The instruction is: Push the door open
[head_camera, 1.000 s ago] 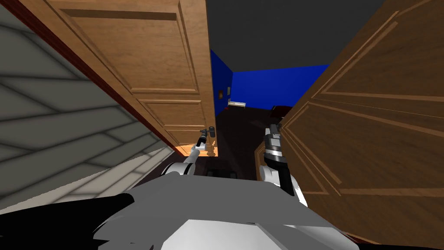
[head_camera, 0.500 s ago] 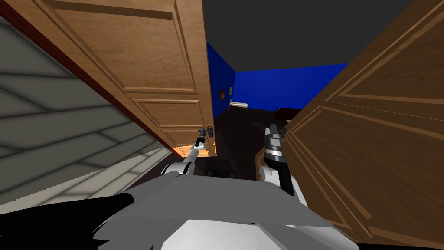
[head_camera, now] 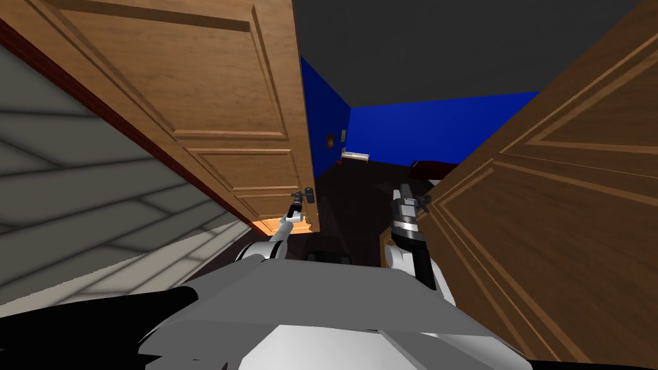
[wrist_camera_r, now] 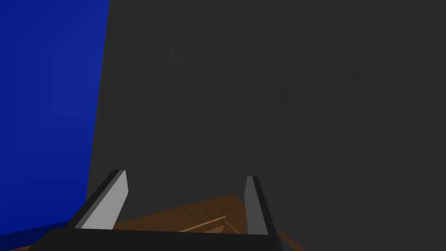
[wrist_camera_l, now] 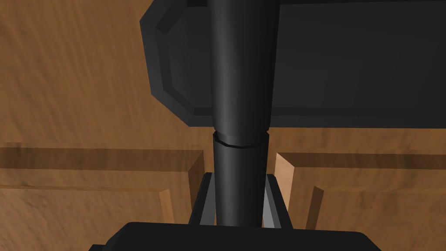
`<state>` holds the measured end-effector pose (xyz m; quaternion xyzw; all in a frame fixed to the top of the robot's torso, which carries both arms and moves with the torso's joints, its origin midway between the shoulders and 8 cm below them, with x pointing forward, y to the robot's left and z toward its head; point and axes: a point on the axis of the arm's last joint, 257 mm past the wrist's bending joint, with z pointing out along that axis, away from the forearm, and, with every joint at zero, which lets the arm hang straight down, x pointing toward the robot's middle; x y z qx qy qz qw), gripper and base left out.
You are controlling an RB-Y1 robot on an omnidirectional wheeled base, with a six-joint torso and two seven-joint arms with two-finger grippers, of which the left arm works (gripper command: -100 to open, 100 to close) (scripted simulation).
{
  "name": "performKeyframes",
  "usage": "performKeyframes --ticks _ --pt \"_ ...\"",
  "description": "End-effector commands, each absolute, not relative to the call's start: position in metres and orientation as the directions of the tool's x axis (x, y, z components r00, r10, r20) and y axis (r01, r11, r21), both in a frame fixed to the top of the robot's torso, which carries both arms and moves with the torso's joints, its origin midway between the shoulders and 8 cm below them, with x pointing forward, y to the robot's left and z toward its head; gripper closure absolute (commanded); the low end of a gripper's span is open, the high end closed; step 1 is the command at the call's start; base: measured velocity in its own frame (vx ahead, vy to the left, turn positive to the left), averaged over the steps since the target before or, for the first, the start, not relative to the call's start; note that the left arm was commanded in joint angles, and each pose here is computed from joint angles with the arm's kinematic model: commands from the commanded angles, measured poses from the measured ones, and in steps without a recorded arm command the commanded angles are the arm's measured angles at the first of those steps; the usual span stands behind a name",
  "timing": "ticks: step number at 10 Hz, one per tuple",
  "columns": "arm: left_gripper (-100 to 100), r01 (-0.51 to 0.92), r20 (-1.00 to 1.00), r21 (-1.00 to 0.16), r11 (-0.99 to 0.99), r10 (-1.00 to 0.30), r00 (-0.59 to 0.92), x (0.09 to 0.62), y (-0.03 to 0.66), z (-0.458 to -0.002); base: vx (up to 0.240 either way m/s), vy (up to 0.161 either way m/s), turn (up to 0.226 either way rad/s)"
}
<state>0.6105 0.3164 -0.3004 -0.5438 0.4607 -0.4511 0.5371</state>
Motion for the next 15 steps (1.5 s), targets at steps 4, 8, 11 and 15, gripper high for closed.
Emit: performKeyframes --ticks 4,8,11,15 --pt "100 -0.005 -0.006 -1.000 0.005 -0.977 0.215 0.609 0.344 -0.295 0.170 -0.058 0.043" --pt "100 -0.005 -0.005 -1.000 0.004 -0.964 0.265 0.603 0.371 -0.295 0.189 -0.061 0.056" --pt "100 -0.005 -0.004 -1.000 0.003 -0.952 0.305 0.597 0.394 -0.295 0.202 -0.082 0.069" --pt "100 -0.004 -0.003 -1.000 0.002 -0.934 0.358 0.588 0.423 -0.294 0.181 -0.074 0.062"
